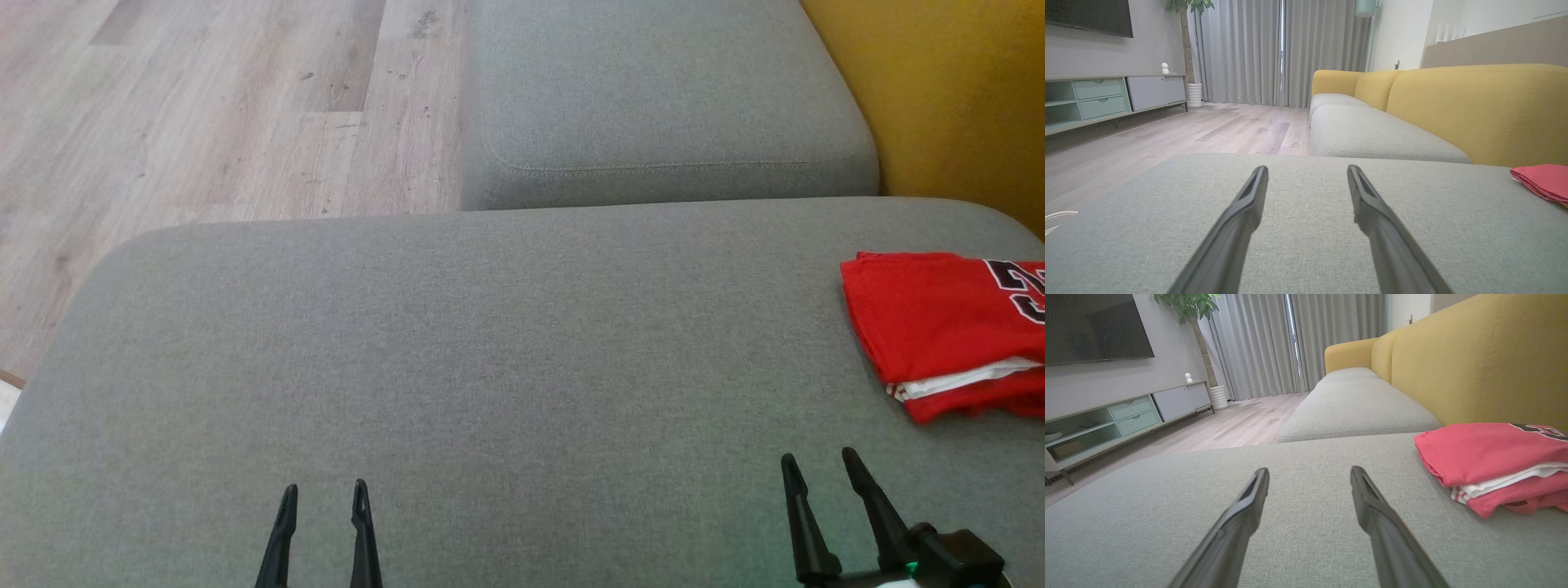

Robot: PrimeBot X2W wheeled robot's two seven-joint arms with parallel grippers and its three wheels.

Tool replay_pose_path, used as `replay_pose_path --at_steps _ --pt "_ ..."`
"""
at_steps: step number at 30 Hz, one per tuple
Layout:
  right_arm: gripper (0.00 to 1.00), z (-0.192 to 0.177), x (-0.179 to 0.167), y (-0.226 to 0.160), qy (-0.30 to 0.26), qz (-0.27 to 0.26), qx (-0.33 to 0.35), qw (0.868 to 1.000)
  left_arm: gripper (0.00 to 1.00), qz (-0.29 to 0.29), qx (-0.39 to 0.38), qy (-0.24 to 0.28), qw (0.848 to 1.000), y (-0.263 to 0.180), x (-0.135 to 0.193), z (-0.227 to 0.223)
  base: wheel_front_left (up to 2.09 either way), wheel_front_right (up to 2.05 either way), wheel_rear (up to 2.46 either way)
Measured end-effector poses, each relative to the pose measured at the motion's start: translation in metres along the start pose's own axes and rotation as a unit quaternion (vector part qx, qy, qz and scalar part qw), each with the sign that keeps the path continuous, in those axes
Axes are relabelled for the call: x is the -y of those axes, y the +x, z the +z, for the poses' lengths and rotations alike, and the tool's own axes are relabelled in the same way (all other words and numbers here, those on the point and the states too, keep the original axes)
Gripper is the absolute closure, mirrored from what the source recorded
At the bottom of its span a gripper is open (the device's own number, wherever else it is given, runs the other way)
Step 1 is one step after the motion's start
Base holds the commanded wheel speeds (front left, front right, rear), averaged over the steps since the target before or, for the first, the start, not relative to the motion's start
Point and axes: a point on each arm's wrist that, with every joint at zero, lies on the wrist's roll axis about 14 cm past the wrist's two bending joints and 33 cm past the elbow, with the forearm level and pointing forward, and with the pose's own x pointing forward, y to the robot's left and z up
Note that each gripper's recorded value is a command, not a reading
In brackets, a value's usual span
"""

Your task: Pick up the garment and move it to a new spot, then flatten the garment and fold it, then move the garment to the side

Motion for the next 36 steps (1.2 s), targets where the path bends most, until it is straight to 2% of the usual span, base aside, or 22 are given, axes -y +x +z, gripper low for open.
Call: replay_pose_path --at_steps 6,7,13,36 --pt "0.0 0.0 0.0 0.0 0.0 0.0 0.001 1.0 0.0 -0.001 0.001 0.0 1.0 0.0 0.001 0.0 0.0 0.0 0.0" --pt "1.0 0.0 0.0 -0.001 0.0 0.0 0.001 1.0 1.0 -0.001 0.001 0.0 1.0 0.0 0.001 0.0 0.0 0.0 0.0" --pt "1.0 -0.037 0.005 -0.017 0.015 -0.016 -0.059 0.998 1.0 0.008 -0.06 0.0 0.998 -0.013 -0.005 -0.035 0.0 0.0 0.0" --pt "1.0 -0.033 0.021 -0.006 0.136 -0.059 -0.055 0.987 1.0 0.028 -0.099 -0.126 0.987 0.001 -0.014 -0.046 0.0 0.0 0.0"
